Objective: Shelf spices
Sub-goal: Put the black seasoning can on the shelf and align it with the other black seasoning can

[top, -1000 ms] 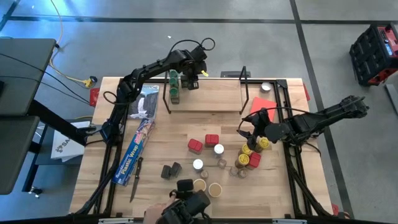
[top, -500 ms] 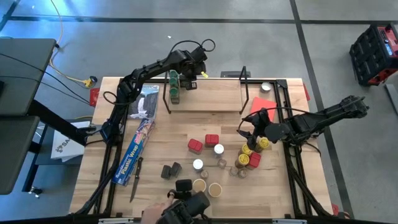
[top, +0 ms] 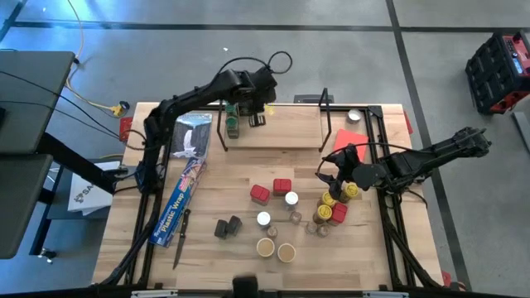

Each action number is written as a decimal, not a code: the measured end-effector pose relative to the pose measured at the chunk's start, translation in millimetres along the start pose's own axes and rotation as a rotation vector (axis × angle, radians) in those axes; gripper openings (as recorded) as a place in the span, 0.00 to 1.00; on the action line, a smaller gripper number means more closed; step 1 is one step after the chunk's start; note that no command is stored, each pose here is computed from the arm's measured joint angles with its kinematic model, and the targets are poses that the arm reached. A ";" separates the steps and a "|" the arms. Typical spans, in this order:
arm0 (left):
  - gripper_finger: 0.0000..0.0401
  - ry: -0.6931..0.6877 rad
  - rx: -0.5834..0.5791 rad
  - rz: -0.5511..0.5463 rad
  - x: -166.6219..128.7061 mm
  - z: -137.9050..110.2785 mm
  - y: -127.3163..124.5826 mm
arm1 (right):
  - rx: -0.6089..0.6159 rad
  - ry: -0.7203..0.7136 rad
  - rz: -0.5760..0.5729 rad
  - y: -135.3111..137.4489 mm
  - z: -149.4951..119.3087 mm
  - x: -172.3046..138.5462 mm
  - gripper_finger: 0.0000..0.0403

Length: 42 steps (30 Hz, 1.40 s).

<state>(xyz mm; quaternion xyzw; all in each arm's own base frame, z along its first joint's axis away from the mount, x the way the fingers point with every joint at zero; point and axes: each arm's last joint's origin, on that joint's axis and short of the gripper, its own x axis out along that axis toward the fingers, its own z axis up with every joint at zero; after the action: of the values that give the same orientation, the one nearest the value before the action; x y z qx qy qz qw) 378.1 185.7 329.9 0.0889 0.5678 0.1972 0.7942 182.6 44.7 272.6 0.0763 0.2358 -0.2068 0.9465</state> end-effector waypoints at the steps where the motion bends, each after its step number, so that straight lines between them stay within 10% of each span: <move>1: 0.21 -0.017 -0.015 -0.030 -11.8 1.7 -11.8 | 0.003 0.003 0.007 0.2 -0.1 0.0 0.70; 11: 0.21 -0.024 0.126 -0.119 -97.8 -2.9 -165.7 | -0.006 0.018 0.053 4.0 -1.7 -2.2 0.70; 22: 0.21 0.134 -0.194 0.070 -117.4 -80.5 -294.5 | -0.007 0.021 0.086 9.3 -4.1 -6.1 0.70; 42: 0.74 0.231 -0.996 -0.028 -165.2 -163.0 -384.8 | -0.044 -0.016 0.109 12.1 -0.7 -6.9 0.70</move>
<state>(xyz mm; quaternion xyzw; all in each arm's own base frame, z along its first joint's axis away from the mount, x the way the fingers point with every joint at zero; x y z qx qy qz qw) 261.2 -245.0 277.3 -0.3305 0.4903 0.4417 0.6747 182.0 58.2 275.9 0.0663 0.2284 -0.1505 0.9596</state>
